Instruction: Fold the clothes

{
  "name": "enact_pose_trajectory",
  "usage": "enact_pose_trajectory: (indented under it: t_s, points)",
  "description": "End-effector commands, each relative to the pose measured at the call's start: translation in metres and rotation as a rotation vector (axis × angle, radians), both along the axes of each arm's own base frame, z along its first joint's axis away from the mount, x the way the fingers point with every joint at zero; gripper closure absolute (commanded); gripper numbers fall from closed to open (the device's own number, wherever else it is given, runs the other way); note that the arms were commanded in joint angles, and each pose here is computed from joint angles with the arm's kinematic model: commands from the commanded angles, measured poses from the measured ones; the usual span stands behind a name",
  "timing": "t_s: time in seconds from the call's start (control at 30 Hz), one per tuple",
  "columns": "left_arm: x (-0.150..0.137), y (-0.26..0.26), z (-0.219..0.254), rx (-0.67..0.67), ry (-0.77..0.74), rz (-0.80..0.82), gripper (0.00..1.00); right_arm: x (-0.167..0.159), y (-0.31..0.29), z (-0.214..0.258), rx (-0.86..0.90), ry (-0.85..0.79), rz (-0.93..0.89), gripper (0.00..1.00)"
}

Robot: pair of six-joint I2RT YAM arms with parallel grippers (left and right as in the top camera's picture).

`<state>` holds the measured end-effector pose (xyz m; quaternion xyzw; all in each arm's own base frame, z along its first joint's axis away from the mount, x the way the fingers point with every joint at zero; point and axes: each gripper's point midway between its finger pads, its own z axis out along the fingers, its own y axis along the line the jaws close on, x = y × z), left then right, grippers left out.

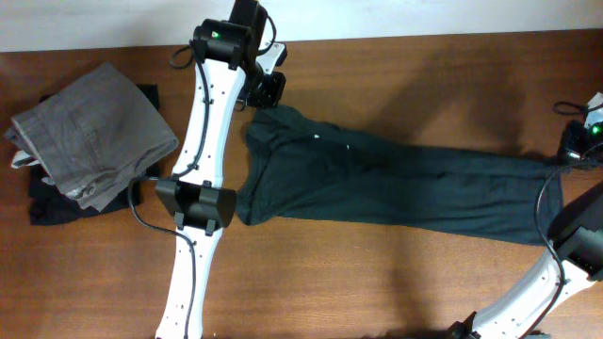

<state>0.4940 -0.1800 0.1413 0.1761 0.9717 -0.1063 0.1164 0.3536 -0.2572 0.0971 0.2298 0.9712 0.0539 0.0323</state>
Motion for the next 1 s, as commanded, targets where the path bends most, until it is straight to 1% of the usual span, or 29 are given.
enact_pose_trajectory:
  t_s: [0.0, 0.37, 0.47, 0.63, 0.73, 0.8, 0.97]
  points:
    - [-0.001, 0.001, 0.017, -0.028, -0.015, 0.038, 1.00, -0.001, 0.002, 0.022, -0.021, -0.020, -0.036, 0.97]
    - [-0.004, -0.001, 0.020, -0.051, 0.002, 0.075, 1.00, -0.027, 0.022, 0.023, 0.064, 0.096, -0.107, 0.96]
    - [-0.009, 0.000, 0.024, -0.045, 0.013, 0.081, 1.00, -0.034, 0.026, 0.024, 0.083, 0.122, -0.120, 0.96]
    - [-0.027, 0.017, 0.020, 0.040, 0.080, 0.114, 1.00, -0.044, 0.025, 0.025, 0.100, 0.153, -0.157, 0.96]
    - [-0.045, 0.025, 0.012, 0.079, 0.151, 0.117, 1.00, -0.059, 0.013, 0.024, 0.040, 0.222, -0.223, 0.96]
    - [-0.057, 0.028, 0.007, 0.095, 0.194, 0.116, 1.00, -0.068, 0.004, 0.023, -0.002, 0.259, -0.257, 0.96]
    - [-0.074, 0.029, -0.010, 0.108, 0.284, 0.117, 1.00, -0.071, -0.004, 0.016, -0.015, 0.264, -0.269, 0.96]
